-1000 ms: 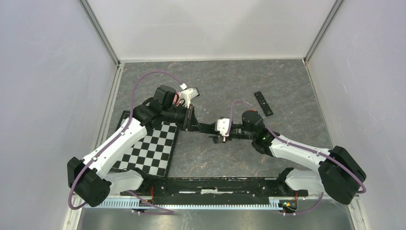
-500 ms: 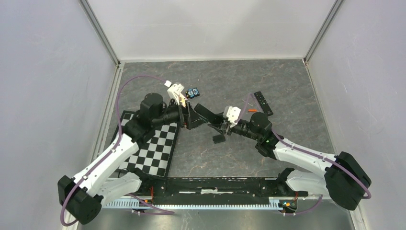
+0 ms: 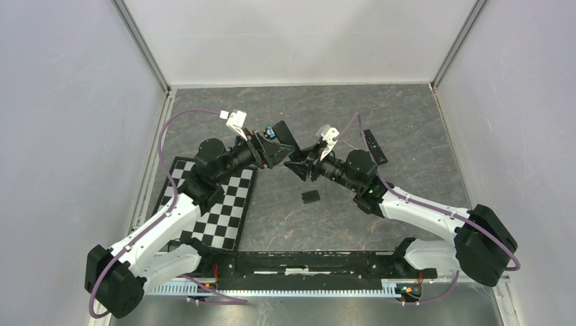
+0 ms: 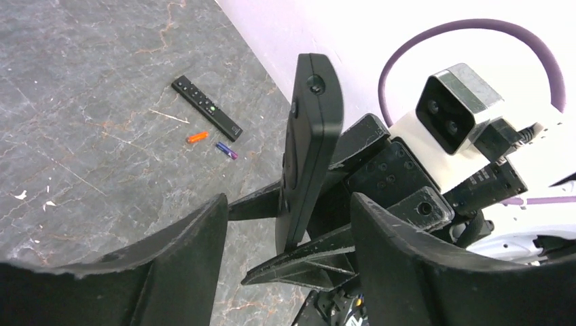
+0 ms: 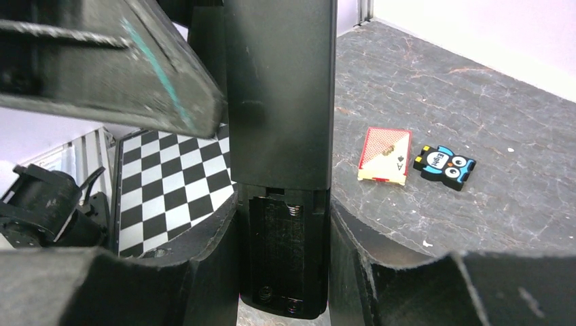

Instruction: Load the batteries into the remote control

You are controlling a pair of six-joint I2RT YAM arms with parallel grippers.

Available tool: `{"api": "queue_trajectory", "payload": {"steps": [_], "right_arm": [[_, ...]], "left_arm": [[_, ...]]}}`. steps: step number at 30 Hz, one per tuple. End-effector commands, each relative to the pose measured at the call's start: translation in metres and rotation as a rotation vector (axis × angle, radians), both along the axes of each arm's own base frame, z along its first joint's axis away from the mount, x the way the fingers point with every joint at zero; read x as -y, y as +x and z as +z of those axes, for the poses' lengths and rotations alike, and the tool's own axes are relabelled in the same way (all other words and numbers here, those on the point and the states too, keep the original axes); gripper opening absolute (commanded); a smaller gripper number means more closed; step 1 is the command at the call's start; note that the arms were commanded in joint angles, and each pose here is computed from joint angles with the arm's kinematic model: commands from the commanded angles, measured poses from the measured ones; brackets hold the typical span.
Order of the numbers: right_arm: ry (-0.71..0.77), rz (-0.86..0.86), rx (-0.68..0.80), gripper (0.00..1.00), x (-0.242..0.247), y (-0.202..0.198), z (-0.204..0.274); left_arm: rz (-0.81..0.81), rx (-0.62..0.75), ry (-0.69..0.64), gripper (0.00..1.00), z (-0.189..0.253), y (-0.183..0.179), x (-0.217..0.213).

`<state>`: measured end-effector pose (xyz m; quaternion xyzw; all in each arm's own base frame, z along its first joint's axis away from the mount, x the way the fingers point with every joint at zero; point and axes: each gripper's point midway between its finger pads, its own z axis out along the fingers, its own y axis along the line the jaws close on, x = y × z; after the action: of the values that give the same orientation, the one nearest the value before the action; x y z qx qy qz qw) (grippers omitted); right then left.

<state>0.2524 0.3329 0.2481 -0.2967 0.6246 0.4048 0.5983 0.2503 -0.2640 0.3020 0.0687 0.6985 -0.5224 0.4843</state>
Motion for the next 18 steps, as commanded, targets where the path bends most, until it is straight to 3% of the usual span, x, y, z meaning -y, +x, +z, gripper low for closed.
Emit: {"api": "queue_trajectory", "payload": {"steps": [1, 3, 8, 13, 15, 18], "right_arm": [[0.061, 0.015, -0.026, 0.24, -0.011, 0.002, 0.022], [0.054, 0.024, -0.040, 0.24, -0.014, 0.002, 0.019], [0.028, 0.046, -0.046, 0.25, -0.017, 0.000, 0.015], [0.002, 0.050, -0.056, 0.28, -0.016, -0.002, 0.009], [-0.002, 0.051, -0.060, 0.28, -0.016, -0.002, 0.007], [-0.008, 0.052, -0.065, 0.29, -0.016, -0.002, 0.006]], "left_arm": [[0.028, 0.008, -0.071, 0.64, 0.017, 0.010, 0.003], [0.030, 0.003, -0.071, 0.52, 0.016, 0.012, 0.004], [0.049, 0.006, -0.058, 0.36, 0.014, 0.016, 0.003], [0.068, 0.007, -0.045, 0.35, 0.012, 0.021, 0.003], [0.074, 0.000, -0.043, 0.46, 0.011, 0.024, 0.003], [0.077, -0.007, -0.036, 0.44, 0.008, 0.027, 0.005]]}}
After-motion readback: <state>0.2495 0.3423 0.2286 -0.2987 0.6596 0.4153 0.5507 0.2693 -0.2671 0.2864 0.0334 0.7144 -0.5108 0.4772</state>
